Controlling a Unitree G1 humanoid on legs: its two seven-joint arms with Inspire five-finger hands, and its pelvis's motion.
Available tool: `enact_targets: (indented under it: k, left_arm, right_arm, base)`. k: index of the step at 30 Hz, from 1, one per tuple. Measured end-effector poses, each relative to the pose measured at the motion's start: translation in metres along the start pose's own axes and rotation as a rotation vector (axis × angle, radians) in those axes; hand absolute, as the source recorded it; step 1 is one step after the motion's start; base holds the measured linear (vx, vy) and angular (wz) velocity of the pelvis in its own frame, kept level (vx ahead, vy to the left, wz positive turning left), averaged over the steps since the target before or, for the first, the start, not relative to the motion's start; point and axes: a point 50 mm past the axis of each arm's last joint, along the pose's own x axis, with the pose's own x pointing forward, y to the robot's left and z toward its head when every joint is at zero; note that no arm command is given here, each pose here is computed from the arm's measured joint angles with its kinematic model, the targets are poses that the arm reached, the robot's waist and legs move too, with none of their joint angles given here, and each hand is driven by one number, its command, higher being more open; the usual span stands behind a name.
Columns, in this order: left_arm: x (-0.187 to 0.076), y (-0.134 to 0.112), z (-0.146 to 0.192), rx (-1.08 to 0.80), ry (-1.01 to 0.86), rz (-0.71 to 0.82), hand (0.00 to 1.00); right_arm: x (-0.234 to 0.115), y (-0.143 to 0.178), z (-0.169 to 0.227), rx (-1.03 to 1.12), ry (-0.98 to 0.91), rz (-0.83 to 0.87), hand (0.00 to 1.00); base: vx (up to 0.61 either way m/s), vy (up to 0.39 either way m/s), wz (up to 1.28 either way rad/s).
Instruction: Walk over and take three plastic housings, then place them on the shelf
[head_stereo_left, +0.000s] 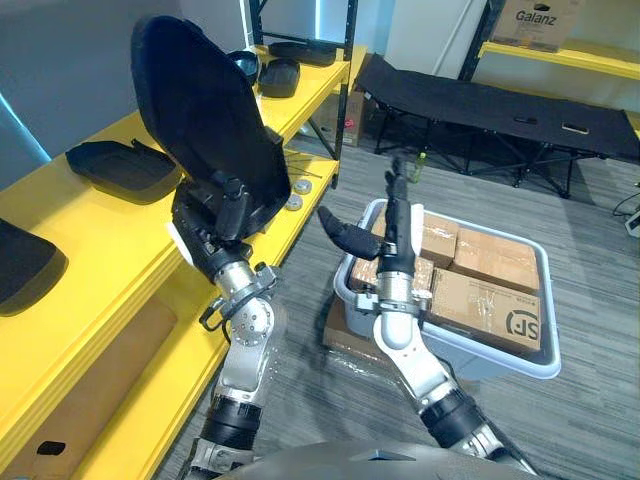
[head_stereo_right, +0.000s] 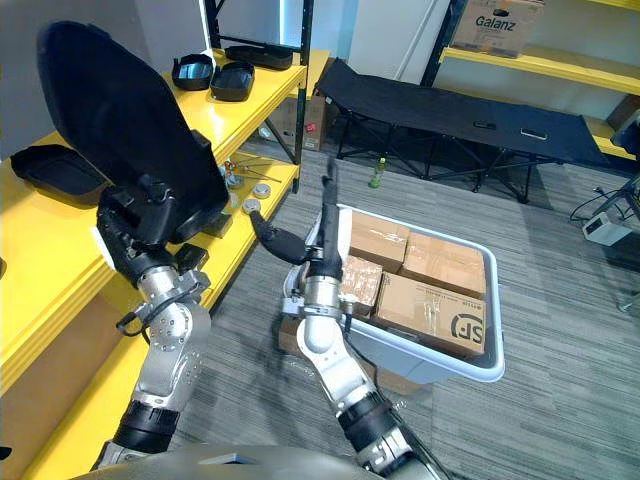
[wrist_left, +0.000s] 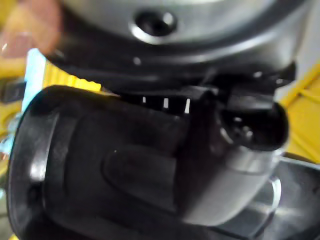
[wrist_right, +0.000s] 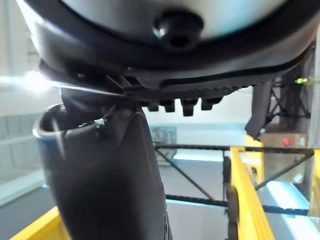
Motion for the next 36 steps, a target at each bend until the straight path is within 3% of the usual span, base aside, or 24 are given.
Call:
enact_targets:
  k: [5, 9, 19, 24, 29, 36]
  left_arm:
    - [-0.001, 0.030, -0.009, 0.197, -0.021, 0.079, 0.00]
    - [-0.005, 0.042, -0.013, 0.240, -0.002, 0.051, 0.00]
    - [-0.016, 0.061, 0.002, 0.099, 0.047, -0.124, 0.00]
    - [-0.014, 0.068, 0.023, 0.053, -0.020, -0.149, 0.00]
    - [-0.009, 0.085, 0.046, 0.023, -0.105, -0.111, 0.00]
    - [-0.005, 0.140, 0.067, 0.110, -0.185, 0.049, 0.00]
  right_arm:
    - [-0.025, -0.030, -0.010, 0.075, 0.073, 0.108, 1.00]
    - [-0.032, -0.043, -0.011, 0.144, 0.103, 0.189, 1.00]
    - [-0.033, -0.067, -0.014, 0.143, 0.116, 0.141, 1.00]
    - [-0.032, -0.058, -0.014, 0.160, 0.123, 0.212, 1.00]
    - [-0.027, -0.024, -0.009, 0.170, 0.108, 0.399, 1.00]
    - [-0.007, 0.000, 0.004, 0.079, 0.038, 0.628, 1.00]
  base:
    - [0.00, 0.028, -0.09]
    - [0.00, 0.023, -0.09]
    - [0.00, 0.005, -0.01]
    - [-0.01, 0.012, 0.24]
    - [0.00, 0.013, 0.56]
    - [0.00, 0.023, 0.46]
